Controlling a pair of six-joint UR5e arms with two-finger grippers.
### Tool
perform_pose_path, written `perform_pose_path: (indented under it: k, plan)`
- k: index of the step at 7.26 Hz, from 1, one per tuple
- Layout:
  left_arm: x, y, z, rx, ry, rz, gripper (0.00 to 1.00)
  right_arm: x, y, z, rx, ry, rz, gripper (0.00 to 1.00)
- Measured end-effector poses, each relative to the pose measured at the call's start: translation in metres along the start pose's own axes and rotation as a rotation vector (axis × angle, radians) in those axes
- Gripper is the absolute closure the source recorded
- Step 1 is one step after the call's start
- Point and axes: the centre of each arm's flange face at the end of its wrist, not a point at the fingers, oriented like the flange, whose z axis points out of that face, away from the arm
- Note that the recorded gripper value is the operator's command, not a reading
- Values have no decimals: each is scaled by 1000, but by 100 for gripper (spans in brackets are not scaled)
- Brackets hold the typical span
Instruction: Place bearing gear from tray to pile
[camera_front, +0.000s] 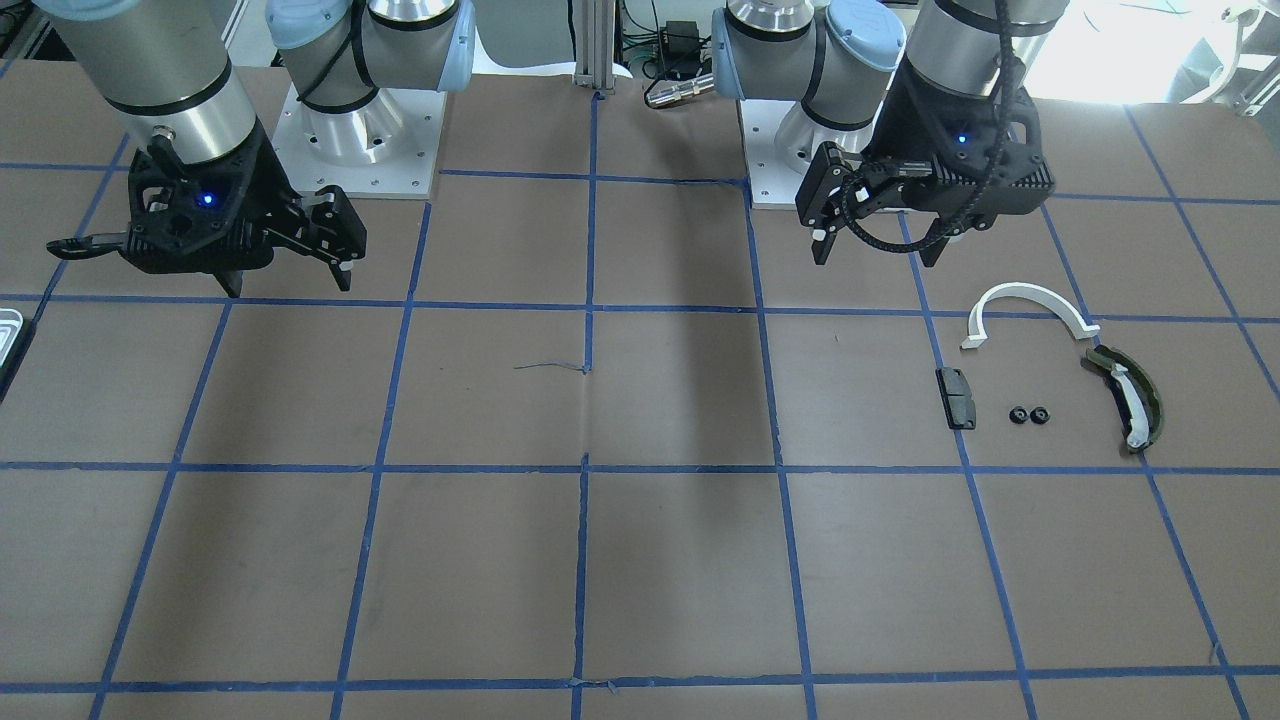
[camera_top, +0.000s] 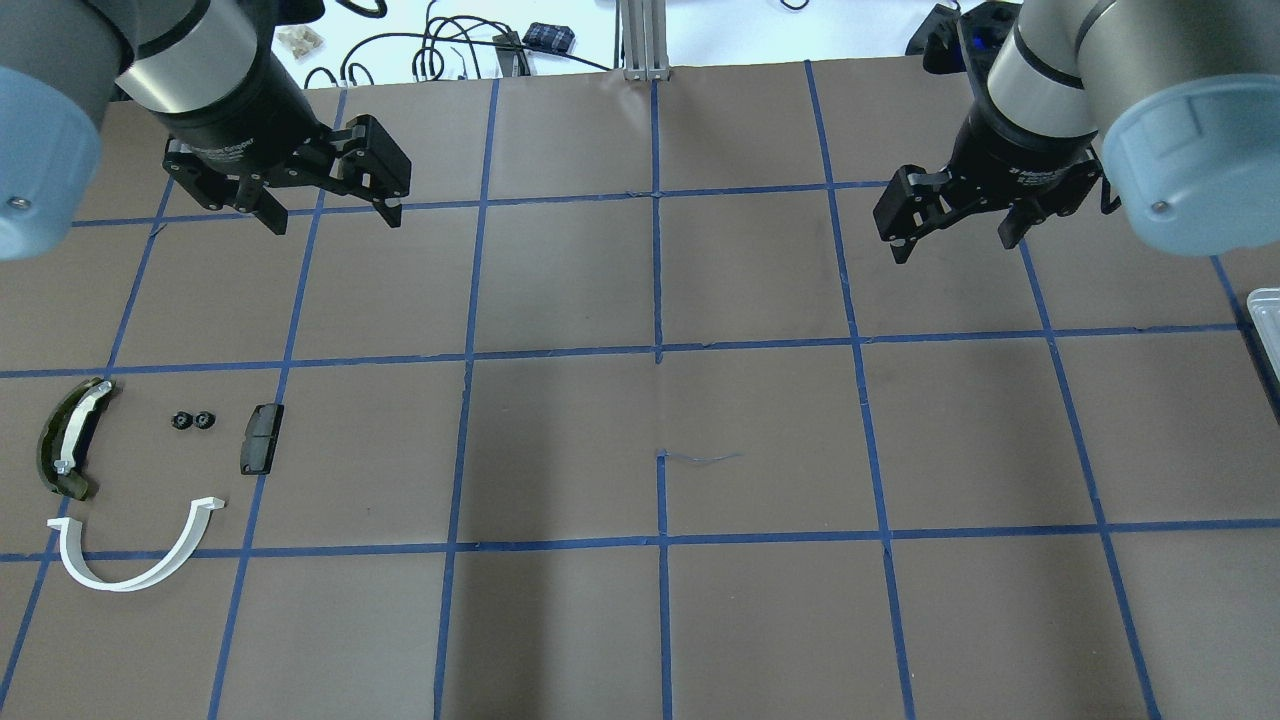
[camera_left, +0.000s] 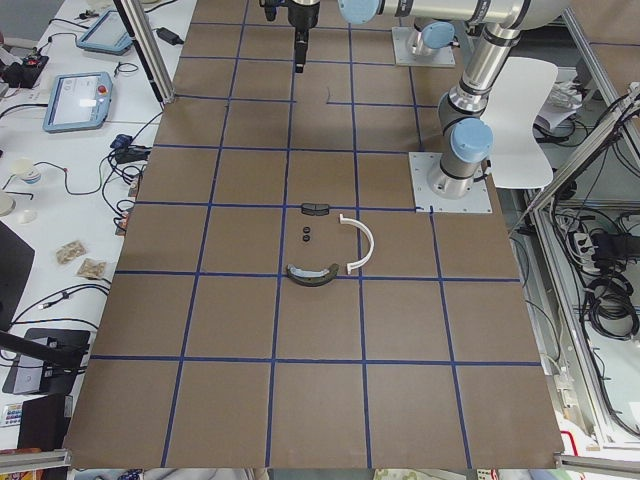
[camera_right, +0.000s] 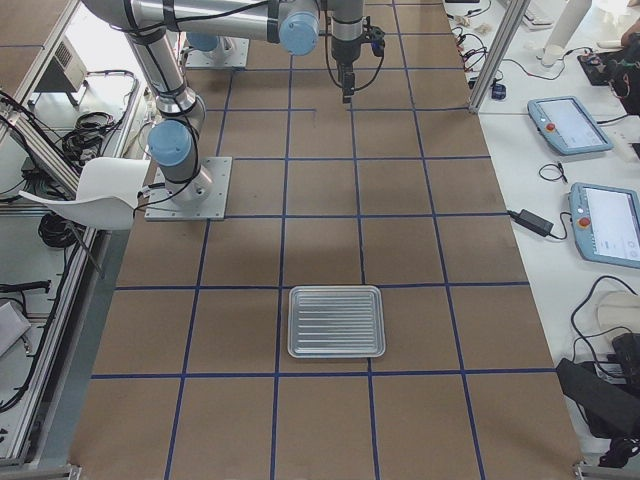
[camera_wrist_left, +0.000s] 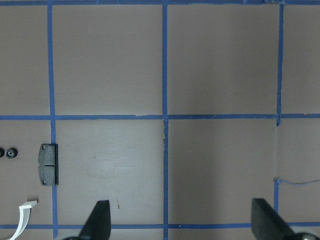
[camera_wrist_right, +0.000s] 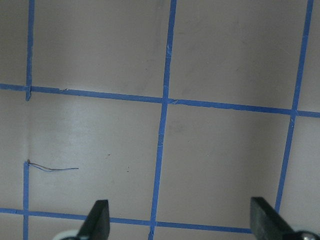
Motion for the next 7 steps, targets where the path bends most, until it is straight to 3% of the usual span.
perform_pose_path:
  k: [7]
  plan:
    - [0,-2,-1,9,0,-3,0,0,0,1,0,0,-1,0]
